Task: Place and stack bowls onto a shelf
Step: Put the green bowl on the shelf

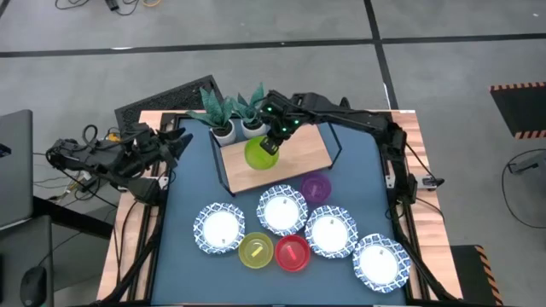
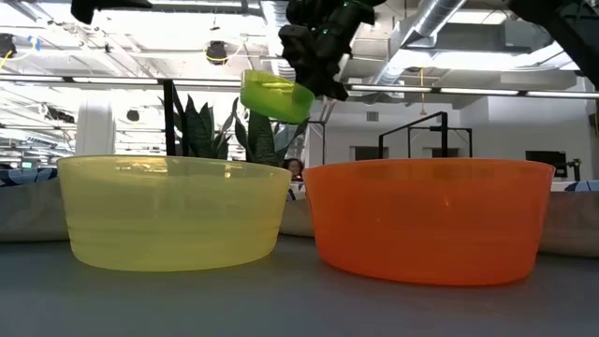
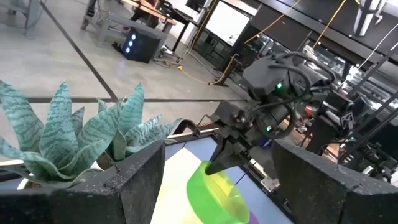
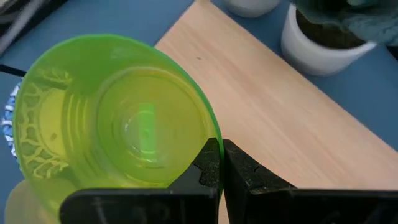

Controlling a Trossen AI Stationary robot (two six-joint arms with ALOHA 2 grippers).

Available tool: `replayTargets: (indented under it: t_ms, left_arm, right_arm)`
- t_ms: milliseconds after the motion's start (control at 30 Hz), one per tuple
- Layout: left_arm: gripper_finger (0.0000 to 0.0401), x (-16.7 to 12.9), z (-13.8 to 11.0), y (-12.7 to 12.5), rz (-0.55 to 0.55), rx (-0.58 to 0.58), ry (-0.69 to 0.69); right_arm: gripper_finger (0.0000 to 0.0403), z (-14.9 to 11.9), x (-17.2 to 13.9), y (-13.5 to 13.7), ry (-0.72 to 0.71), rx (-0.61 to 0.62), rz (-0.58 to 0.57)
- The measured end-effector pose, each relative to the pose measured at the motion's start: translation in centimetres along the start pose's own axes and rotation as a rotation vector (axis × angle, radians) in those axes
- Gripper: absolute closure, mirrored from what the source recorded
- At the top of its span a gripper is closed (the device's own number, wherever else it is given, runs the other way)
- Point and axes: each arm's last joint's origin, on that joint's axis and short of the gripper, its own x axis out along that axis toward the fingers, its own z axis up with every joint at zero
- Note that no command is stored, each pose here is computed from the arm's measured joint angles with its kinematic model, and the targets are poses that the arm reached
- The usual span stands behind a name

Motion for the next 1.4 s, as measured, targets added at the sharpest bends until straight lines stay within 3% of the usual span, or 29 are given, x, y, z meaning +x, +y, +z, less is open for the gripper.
replayTargets:
  t_ms: [233, 600, 833, 1400]
  left_arm:
    - [0.0122, 0.0, -0.1, 0.0, 0.003, 0.004, 0.004]
    - [0.0122, 0.0, -0.1, 0.0, 0.002, -0.007, 0.004]
    - [0.0122, 0.0, -0.1, 0.1, 0.004, -0.035, 0.006]
    - [0.0122, 0.0, -0.2, 0.2, 0.011, -0.061, 0.015]
  right_arm:
    - [0.0380, 0.4, 0.8, -0.3, -0.015, 0.001, 0.027]
    - [0.0380, -0.6, 7.3, 0.9, 0.081, 0.034, 0.017]
    - [0.0380, -0.7, 7.5, 2.2, 0.018, 0.004, -0.074]
    - [0.0380, 0.3, 9.3, 1.7, -0.051, 0.019, -0.061]
